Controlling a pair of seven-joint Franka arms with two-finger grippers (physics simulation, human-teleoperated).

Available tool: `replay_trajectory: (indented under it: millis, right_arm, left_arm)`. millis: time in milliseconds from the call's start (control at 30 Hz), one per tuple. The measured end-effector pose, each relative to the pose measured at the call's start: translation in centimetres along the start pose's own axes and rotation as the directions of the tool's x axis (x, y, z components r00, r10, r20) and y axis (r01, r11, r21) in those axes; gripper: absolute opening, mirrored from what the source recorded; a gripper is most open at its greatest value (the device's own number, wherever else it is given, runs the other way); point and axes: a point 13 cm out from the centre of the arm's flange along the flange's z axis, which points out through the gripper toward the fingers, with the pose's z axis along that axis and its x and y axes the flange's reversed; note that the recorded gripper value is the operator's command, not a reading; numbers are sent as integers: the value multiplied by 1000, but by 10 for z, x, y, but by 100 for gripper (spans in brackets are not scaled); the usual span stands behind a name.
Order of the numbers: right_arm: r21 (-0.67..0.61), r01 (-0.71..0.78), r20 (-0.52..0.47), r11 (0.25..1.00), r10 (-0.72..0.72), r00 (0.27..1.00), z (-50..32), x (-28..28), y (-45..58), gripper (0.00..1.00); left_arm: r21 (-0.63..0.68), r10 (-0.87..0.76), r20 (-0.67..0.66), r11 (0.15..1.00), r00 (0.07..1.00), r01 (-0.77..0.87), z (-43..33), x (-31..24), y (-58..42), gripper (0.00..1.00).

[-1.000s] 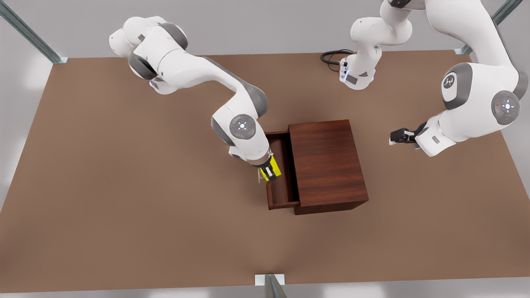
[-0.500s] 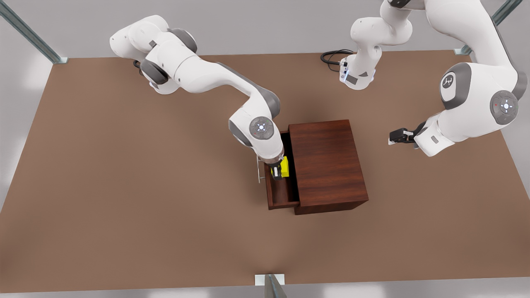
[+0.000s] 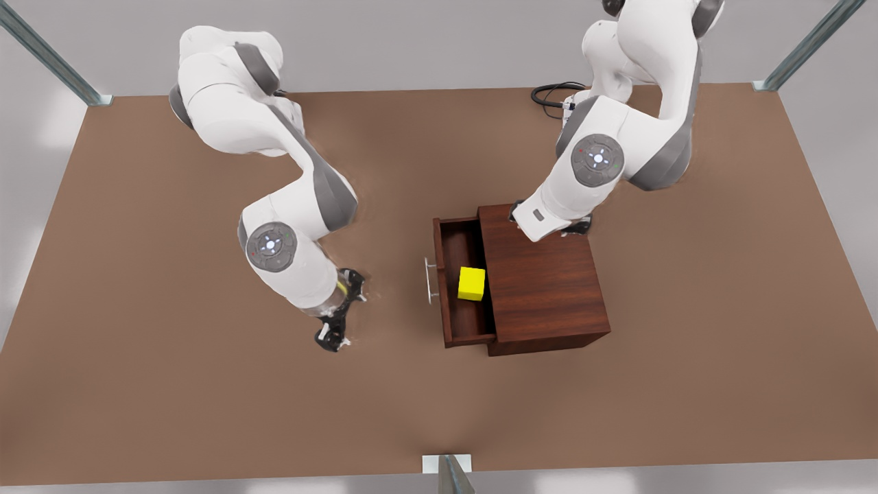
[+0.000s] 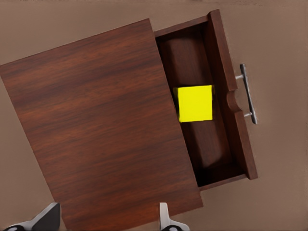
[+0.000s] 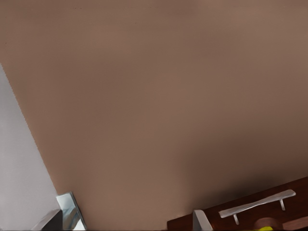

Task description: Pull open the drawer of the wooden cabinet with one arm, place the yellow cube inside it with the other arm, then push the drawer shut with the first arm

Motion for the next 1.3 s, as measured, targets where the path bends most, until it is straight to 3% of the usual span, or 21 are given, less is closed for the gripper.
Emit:
replay_trajectory:
  millis: [100,200,300,467,700,1000,1300]
  right_arm:
    - [36,6,111,999,-10,994,-21,-136,45,100]
    - [163,108,235,981,-145,961,-20,-268,22,100]
    - [281,266,193,922,-326,926,-25,-345,-27,100]
    - [351,562,85,749,-623,778,-26,-360,-31,100]
    - [364,797,-50,482,-845,533,-28,-368,-30,100]
    - [333,921,-160,203,-950,267,-29,-367,-31,100]
    - [298,954,-220,23,-971,92,-28,-367,-31,100]
  left_arm:
    - [0,-111,56,994,992,111,-2,-6,-73,100]
    - [32,-189,130,982,973,186,12,-16,-157,100]
    - [105,-237,239,970,942,217,31,-33,-233,100]
    - [233,-332,346,936,878,262,84,-80,-295,100]
    - [359,-470,431,873,770,332,130,-155,-284,100]
    - [312,-477,470,877,743,365,173,-160,-283,100]
    - [212,-463,444,886,767,412,211,-152,-264,100]
